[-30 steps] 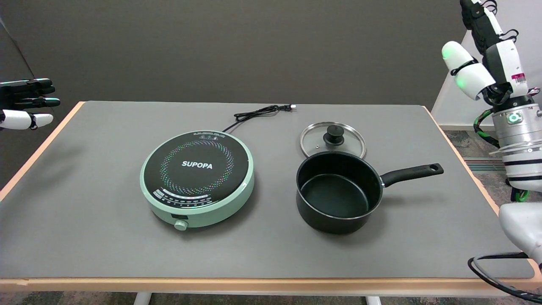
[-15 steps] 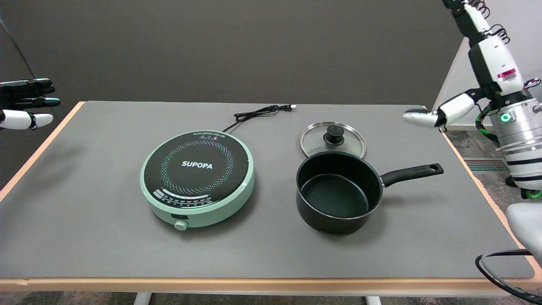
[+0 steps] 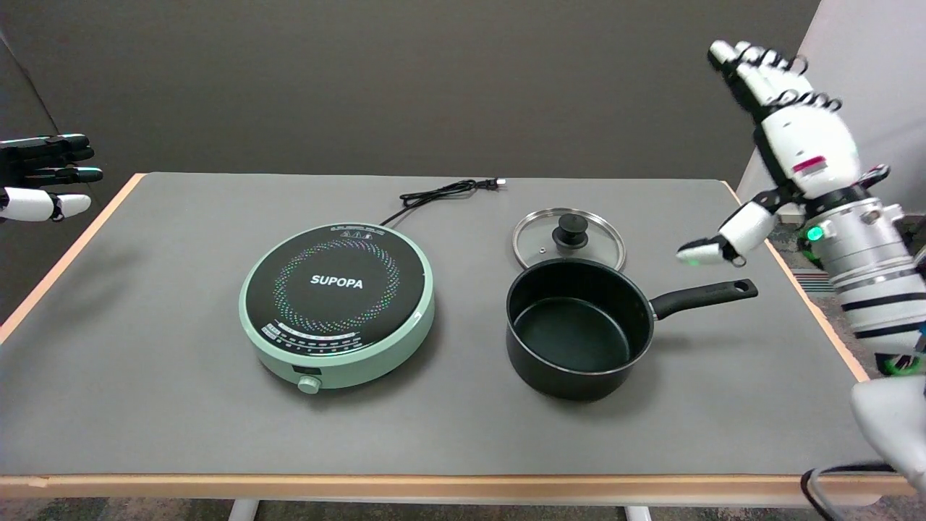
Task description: Pick up the soup pot.
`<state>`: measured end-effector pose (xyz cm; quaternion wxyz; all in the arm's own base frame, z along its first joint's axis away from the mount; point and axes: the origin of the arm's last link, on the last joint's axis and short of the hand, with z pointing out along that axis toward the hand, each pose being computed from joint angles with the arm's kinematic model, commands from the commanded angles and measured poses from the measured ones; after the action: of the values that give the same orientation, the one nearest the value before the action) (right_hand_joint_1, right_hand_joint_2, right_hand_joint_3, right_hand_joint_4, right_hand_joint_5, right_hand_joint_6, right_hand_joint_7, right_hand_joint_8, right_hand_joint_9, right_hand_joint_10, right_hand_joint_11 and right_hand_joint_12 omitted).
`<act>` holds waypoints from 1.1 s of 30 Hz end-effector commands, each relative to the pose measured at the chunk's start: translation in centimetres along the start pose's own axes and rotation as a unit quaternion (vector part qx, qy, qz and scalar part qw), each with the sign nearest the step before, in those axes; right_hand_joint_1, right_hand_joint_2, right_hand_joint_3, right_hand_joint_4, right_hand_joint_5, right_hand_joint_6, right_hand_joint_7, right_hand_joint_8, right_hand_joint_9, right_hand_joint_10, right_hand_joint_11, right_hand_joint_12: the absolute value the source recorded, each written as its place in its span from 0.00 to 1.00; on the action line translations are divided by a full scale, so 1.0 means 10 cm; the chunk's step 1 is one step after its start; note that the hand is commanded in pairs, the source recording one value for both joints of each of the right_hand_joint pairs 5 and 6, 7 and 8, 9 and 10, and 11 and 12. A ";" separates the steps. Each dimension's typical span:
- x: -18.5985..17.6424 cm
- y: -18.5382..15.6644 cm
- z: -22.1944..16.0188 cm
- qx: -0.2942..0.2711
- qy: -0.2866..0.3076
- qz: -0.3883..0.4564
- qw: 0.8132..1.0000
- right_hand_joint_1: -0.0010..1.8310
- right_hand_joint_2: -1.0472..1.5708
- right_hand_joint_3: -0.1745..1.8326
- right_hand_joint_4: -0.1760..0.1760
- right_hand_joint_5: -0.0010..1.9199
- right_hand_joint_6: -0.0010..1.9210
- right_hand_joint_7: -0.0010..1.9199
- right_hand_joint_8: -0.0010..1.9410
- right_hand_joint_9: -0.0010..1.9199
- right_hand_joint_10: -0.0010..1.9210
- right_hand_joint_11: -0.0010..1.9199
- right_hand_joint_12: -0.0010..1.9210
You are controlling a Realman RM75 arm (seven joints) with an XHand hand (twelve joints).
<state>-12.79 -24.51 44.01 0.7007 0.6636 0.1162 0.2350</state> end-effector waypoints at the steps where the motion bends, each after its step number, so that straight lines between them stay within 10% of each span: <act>1: -0.52 -0.09 -0.37 -0.094 -0.132 -0.103 0.981 0.65 0.20 0.47 0.77 0.04 0.04 0.04 0.04 0.04 0.04 0.04 0.04; 33: -0.84 -0.27 -0.54 -0.054 -0.211 -0.097 0.971 0.63 0.23 0.48 0.64 0.05 0.05 0.05 0.05 0.05 0.05 0.05 0.05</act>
<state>-20.91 -21.81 41.20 0.7846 0.6128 0.0433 0.0843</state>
